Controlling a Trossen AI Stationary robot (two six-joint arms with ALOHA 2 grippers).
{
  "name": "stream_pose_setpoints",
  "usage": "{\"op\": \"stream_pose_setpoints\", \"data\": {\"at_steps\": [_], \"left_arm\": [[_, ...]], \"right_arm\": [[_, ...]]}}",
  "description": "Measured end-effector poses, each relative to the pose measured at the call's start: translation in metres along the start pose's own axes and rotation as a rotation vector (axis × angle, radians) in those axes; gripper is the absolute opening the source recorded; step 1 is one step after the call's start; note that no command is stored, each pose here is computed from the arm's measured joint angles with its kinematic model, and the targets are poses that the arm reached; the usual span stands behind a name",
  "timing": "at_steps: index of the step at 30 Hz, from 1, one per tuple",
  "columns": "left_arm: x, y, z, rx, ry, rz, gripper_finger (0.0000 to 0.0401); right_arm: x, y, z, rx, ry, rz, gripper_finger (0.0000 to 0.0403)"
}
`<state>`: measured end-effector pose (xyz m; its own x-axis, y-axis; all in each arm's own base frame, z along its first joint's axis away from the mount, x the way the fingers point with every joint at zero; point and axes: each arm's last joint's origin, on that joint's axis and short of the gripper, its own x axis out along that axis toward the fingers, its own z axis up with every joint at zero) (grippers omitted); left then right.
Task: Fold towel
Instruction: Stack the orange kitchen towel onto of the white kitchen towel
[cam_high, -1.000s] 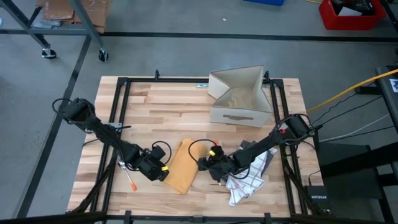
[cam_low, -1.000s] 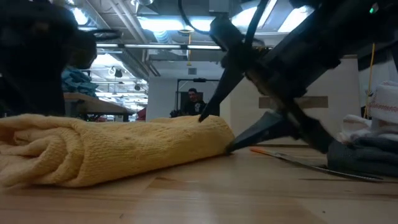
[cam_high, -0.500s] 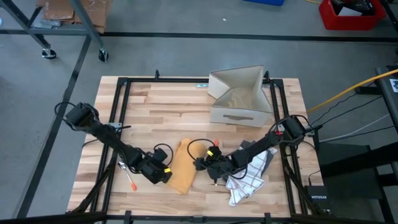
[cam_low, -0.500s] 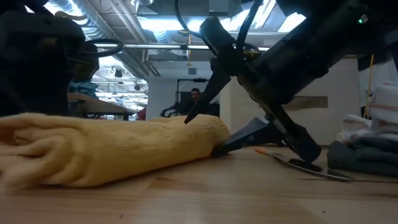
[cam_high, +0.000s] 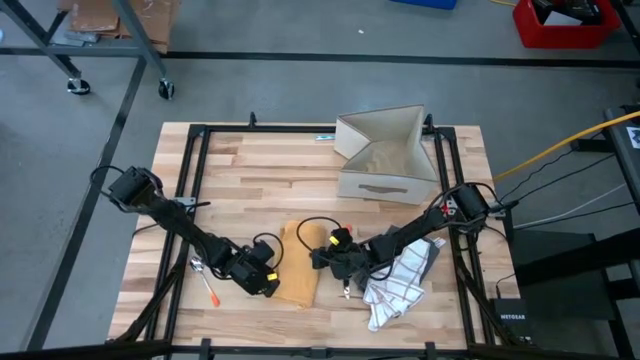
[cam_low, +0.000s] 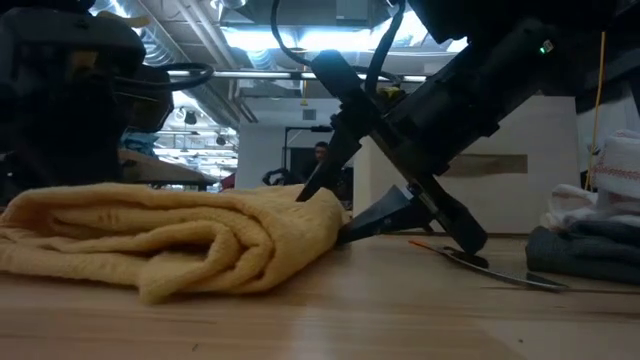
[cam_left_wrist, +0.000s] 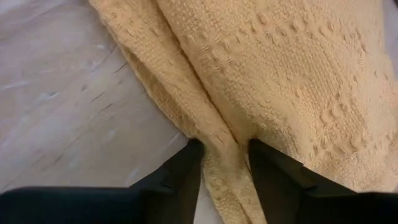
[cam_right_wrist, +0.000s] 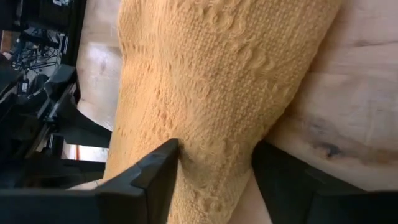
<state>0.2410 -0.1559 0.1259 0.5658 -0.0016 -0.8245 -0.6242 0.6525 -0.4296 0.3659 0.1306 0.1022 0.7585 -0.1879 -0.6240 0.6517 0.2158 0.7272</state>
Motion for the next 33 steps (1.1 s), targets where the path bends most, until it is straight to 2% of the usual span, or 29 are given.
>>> {"op": "stream_pose_setpoints", "data": {"at_steps": [6, 10, 11, 16, 21, 25, 30, 33], "left_arm": [[0.0, 0.0, 0.0, 0.04, -0.01, 0.002, 0.0075], [0.0, -0.001, 0.001, 0.065, -0.018, -0.011, 0.0028], [0.0, -0.002, 0.001, 0.068, -0.021, -0.02, 0.0017], [0.001, -0.007, 0.002, 0.088, -0.043, -0.072, 0.0011], [-0.003, -0.025, 0.007, 0.167, -0.103, -0.184, 0.0005], [-0.006, -0.033, 0.01, 0.229, -0.119, -0.204, 0.0004], [-0.009, -0.038, 0.011, 0.266, -0.127, -0.218, 0.0004], [-0.009, -0.039, 0.01, 0.274, -0.115, -0.226, 0.0003]], "right_arm": [[0.0, 0.0, -0.001, -0.034, 0.005, 0.003, 0.0113], [0.001, 0.003, -0.002, -0.147, 0.03, 0.041, 0.0029], [0.001, 0.004, -0.002, -0.181, 0.039, 0.056, 0.0018], [0.001, 0.015, -0.005, -0.263, 0.132, 0.117, 0.0034], [-0.001, 0.033, -0.008, -0.324, 0.197, 0.185, 0.0012], [-0.003, 0.048, -0.008, -0.368, 0.192, 0.232, 0.0015], [-0.006, 0.063, -0.008, -0.394, 0.19, 0.24, 0.0011], [-0.007, 0.068, -0.008, -0.434, 0.198, 0.203, 0.0011]]}}
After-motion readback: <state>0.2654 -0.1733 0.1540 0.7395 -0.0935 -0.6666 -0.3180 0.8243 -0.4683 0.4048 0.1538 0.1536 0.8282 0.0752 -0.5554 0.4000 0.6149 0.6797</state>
